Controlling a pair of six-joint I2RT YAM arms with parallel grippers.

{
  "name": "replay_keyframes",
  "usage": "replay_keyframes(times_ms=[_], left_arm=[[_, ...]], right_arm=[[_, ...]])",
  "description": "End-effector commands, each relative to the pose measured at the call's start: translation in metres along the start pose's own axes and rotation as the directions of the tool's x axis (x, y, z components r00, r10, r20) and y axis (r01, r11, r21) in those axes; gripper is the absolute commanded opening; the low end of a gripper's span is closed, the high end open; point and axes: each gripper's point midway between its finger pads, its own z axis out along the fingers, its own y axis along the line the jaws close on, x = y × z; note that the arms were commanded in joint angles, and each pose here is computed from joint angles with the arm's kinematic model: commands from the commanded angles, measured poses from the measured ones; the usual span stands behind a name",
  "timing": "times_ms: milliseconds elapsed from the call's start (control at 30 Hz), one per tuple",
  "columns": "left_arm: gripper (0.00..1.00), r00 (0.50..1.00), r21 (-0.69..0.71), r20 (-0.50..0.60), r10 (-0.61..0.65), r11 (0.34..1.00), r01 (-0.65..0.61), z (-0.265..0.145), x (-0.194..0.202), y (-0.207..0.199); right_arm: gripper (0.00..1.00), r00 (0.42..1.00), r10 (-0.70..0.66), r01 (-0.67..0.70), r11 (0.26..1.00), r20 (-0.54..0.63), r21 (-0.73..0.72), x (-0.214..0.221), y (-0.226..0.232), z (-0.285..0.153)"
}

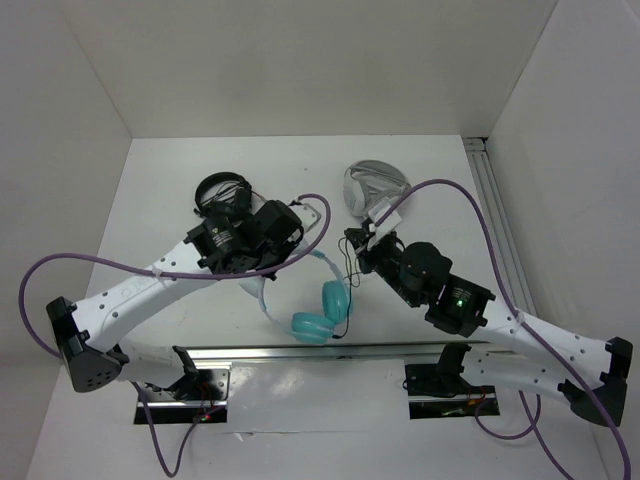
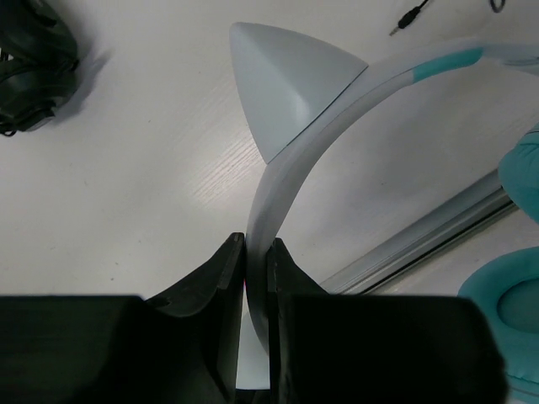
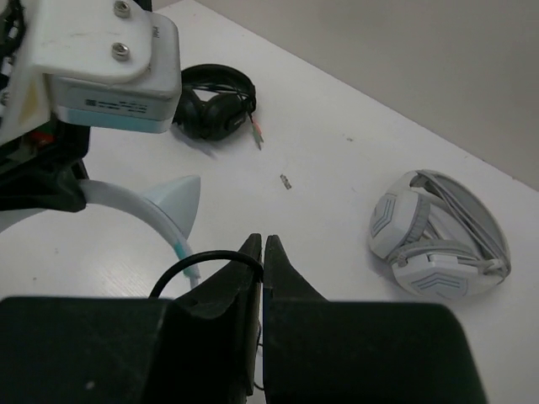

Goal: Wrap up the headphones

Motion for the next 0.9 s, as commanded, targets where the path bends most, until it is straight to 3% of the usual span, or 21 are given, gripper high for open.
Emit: replay_keyframes(times_ms=[0, 333, 567, 867], left_arm=[[0.00, 0.992, 0.129, 0.123, 0.031, 0.990, -0.047, -0.019, -0.023, -0.025], [0.00, 0.968, 0.186, 0.201, 0.151, 0.964, -0.189, -0.041, -0.021, -0.057], [0.00, 0.952, 0.172, 0.284, 0.111, 0.971, -0.165, -0.062, -0.030, -0.047], [0.00, 0.914, 0.265, 0.396, 0.085, 0.943, -0.203, -0.094, -0.033, -0.052]], right_arm=[[0.04, 0.999, -0.039, 0.039, 0.999, -0.002, 0.022, -0.007, -0.002, 0.006], [0.04, 0.986, -0.111, 0.113, 0.994, -0.123, 0.008, 0.034, 0.020, 0.029], [0.03, 0.979, -0.122, 0.126, 0.992, -0.162, 0.010, 0.051, 0.021, 0.031], [0.01, 0.980, -0.095, 0.067, 0.986, -0.176, -0.155, 0.070, 0.038, 0.041]])
